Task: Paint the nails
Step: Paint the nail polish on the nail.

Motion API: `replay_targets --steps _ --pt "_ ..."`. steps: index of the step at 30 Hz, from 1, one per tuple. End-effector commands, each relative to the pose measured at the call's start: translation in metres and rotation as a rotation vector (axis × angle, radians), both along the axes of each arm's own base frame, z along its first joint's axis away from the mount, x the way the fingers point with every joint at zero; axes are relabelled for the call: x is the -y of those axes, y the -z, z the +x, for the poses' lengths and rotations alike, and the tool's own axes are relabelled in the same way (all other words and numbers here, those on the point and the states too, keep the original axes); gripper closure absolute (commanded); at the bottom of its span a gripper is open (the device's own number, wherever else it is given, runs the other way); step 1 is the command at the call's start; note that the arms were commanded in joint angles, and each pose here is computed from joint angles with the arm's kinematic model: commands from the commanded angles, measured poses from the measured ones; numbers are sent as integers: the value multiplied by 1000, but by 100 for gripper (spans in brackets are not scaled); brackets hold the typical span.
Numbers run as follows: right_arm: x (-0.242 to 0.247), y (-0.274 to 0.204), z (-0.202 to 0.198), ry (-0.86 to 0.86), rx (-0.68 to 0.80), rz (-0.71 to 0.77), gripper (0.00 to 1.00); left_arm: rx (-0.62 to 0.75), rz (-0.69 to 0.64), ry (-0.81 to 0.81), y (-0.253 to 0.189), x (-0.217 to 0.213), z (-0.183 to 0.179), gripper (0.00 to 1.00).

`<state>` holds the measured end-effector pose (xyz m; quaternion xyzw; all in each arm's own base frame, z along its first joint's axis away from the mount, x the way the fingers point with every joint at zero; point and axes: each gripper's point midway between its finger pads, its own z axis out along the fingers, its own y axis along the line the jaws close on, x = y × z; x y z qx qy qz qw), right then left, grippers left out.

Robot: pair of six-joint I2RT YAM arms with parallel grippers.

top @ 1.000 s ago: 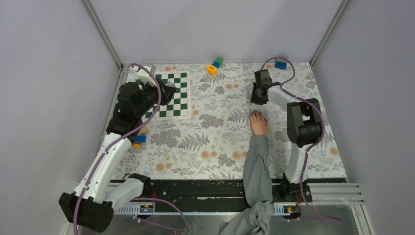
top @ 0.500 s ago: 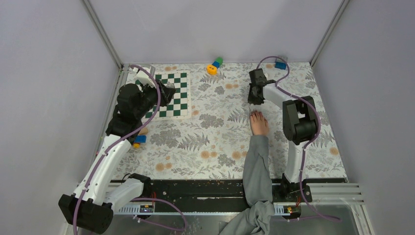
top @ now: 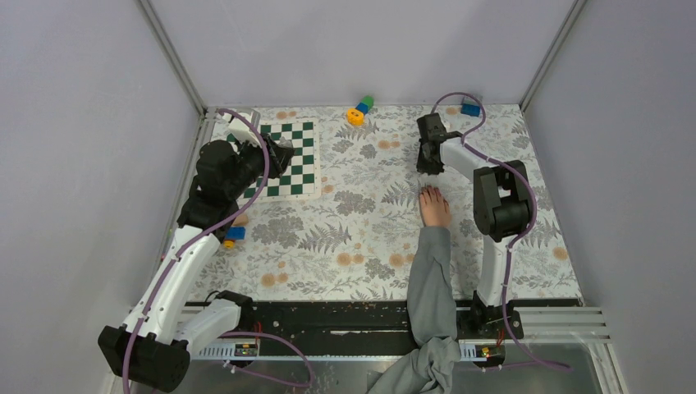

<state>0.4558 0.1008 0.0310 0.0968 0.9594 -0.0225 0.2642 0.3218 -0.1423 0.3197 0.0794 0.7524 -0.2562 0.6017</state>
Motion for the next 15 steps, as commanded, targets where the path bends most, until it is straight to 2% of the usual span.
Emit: replay_targets --steps 1,15 --pt "-4 -5 8 -11 11 -35 100 71 -21 -20 -20 -3 2 100" --pt "-8 -4 9 -37 -2 -73 100 68 -16 -21 -18 -3 4 100"
